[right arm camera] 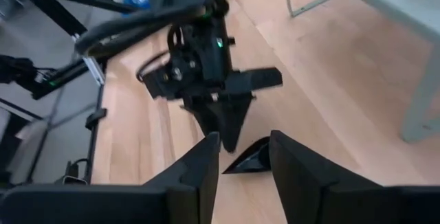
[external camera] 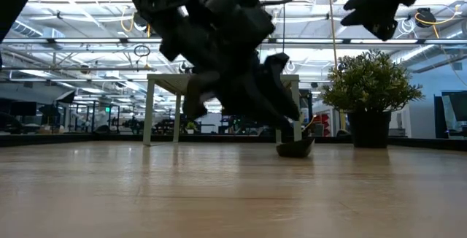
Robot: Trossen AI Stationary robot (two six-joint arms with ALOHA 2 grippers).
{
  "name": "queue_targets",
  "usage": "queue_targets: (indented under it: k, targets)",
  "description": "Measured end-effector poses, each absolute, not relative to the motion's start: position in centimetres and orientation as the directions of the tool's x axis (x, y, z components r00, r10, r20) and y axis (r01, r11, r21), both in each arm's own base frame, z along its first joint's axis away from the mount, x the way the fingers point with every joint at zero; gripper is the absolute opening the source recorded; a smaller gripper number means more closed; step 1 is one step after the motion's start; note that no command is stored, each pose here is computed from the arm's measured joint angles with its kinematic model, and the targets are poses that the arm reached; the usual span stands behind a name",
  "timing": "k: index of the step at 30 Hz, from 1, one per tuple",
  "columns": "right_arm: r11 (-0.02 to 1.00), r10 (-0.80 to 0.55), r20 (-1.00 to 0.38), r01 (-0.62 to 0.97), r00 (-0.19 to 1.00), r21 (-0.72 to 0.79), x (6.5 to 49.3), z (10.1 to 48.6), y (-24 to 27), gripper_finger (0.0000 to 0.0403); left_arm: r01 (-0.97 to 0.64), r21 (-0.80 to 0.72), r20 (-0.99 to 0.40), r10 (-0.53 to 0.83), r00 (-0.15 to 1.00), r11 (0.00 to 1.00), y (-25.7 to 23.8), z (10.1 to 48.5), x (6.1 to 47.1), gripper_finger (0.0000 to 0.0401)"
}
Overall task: Pick & Place Mini shaped plates
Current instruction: Stack the black drop-shaped plate on top of the other black drop-shaped plate on the shelf
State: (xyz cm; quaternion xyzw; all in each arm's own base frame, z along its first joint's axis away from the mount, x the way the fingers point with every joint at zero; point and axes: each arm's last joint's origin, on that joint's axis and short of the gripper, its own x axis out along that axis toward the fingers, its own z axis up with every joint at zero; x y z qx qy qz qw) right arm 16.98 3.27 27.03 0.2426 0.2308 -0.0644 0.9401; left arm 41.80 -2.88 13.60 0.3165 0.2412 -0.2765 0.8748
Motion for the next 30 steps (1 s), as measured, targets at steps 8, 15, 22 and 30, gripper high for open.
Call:
queue_targets:
  k: [8,15,22,30]
  targets:
    - [0.824,0.006,-0.305,0.168,0.952,0.541,16.2,22.8,3.1,0.0114,0.546,0.470,-0.645,-0.153,0.749,0.694,-2.9,11.0,42.3,0.0145]
    - [0.760,0.013,-0.173,0.102,0.985,0.641,15.6,20.5,3.0,0.0114,0.538,0.420,-0.667,-0.152,0.729,0.731,-2.6,10.0,42.3,0.0138]
    - [0.739,0.017,-0.023,0.003,1.000,0.674,15.0,18.9,2.8,0.0114,0.520,0.376,-0.678,-0.155,0.719,0.767,-2.7,9.8,42.2,0.0034]
    - [0.758,0.013,0.042,-0.037,0.999,0.651,14.5,18.3,2.7,0.0114,0.463,0.350,-0.669,-0.129,0.732,0.815,-2.6,10.8,42.1,0.0009]
